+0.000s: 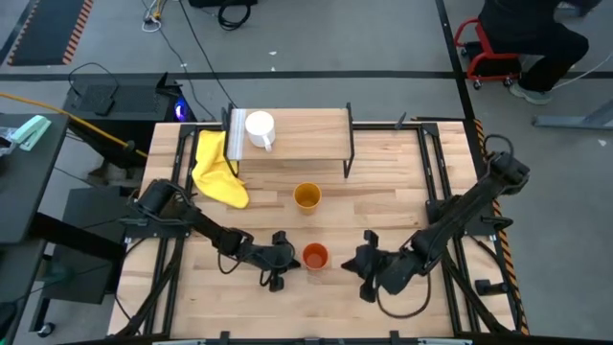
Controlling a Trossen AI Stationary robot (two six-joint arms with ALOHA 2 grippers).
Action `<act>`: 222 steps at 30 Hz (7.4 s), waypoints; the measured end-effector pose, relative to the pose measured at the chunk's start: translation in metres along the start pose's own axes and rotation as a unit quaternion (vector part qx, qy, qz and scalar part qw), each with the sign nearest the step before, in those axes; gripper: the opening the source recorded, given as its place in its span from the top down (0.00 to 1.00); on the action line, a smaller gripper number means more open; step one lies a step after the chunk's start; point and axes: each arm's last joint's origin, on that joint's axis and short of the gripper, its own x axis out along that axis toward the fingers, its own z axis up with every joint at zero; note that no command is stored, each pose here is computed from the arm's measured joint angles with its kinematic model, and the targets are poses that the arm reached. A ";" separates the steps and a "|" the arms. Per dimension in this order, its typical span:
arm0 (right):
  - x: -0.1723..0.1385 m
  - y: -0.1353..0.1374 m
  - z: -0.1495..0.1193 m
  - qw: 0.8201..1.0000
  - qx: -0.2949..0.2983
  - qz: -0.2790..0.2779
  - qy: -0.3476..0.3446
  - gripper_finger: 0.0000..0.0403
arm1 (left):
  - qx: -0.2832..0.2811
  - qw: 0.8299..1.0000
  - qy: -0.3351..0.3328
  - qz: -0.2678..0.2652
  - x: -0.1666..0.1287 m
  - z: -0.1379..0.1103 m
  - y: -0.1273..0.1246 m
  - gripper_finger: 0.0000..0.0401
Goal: Stack small to large cups/mugs on shelf
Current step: Put the orange cup on the shelf
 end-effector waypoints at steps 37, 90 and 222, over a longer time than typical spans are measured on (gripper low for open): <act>-0.019 -0.059 0.080 0.992 0.059 0.081 -0.081 0.70 | 0.024 0.988 -0.009 0.152 -0.029 0.006 0.002 0.95; 0.049 -0.056 0.102 0.958 0.140 -0.061 0.244 0.74 | -0.111 0.924 -0.191 0.313 -0.080 -0.011 0.028 0.97; 0.017 -0.057 0.177 0.956 0.008 -0.140 0.257 0.99 | -0.119 0.986 -0.110 0.047 -0.063 -0.014 0.001 0.96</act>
